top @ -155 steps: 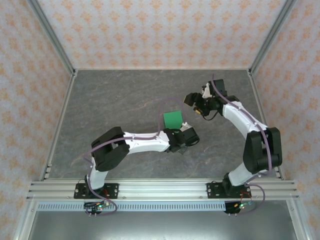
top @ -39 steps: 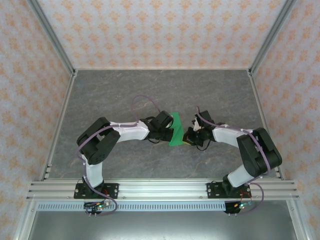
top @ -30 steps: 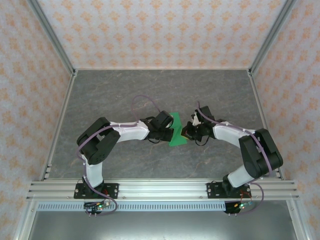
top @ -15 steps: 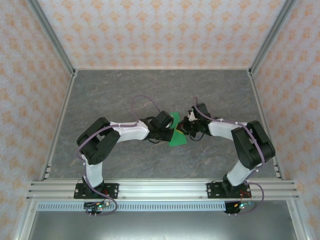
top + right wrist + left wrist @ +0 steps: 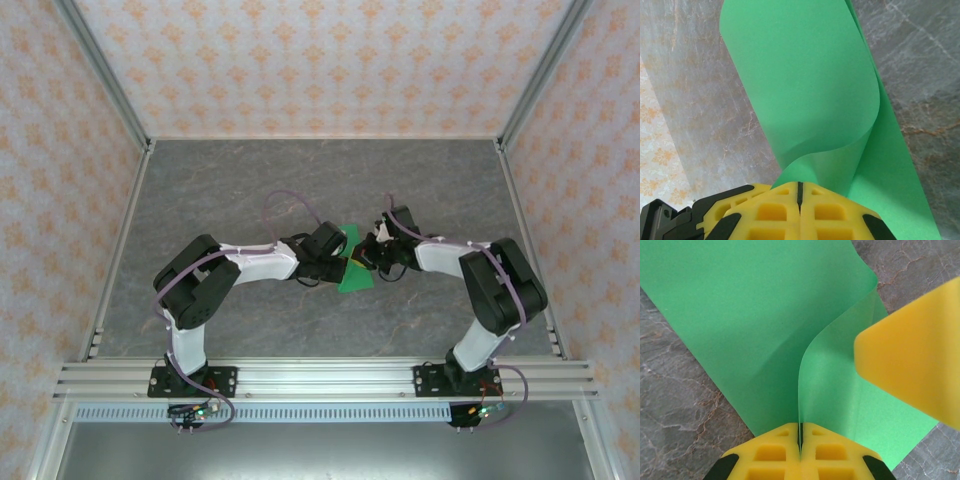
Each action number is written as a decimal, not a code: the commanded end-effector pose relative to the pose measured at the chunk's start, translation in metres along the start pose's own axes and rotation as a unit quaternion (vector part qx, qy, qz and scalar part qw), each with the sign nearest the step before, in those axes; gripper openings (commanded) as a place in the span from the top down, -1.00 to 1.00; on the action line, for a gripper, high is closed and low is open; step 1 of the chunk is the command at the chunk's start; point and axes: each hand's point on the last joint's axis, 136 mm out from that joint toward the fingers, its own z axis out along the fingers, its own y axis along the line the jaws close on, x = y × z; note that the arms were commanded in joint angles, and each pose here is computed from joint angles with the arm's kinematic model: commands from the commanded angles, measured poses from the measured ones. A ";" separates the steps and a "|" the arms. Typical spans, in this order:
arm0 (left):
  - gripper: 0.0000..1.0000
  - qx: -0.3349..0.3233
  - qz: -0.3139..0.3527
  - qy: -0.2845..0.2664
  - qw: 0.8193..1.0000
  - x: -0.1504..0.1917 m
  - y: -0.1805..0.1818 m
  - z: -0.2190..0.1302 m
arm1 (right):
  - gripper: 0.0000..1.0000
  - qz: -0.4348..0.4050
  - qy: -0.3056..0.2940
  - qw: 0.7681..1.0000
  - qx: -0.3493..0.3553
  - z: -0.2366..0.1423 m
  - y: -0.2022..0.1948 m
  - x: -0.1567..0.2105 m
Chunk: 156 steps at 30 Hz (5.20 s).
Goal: Fold a paper plane with a square sheet of paper (fold left side to right side)
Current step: Fold the triangle a second time at the center of the table.
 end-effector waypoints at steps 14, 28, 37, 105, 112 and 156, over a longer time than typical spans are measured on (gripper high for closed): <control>0.98 -0.030 0.010 0.018 0.999 0.012 0.015 -0.004 | 0.87 -0.013 0.007 1.000 0.011 0.015 -0.002 -0.004; 0.97 -0.034 0.013 0.024 0.999 0.014 0.016 -0.004 | 0.88 -0.020 0.012 0.998 0.050 0.019 -0.022 -0.001; 0.95 -0.034 0.014 0.022 0.999 0.013 0.016 -0.009 | 0.88 -0.015 0.019 0.996 0.091 0.019 -0.043 0.004; 0.68 0.061 -0.065 0.072 0.993 0.057 -0.004 0.002 | 0.95 -0.050 -0.010 0.997 0.057 -0.012 -0.021 0.012; 0.74 0.055 -0.066 0.076 0.993 0.061 -0.003 0.004 | 0.98 -0.033 0.001 0.999 0.016 -0.010 -0.019 0.033; 0.80 0.041 -0.063 0.093 0.993 0.072 0.001 0.004 | 0.98 -0.101 -0.004 0.990 0.095 0.021 -0.032 0.020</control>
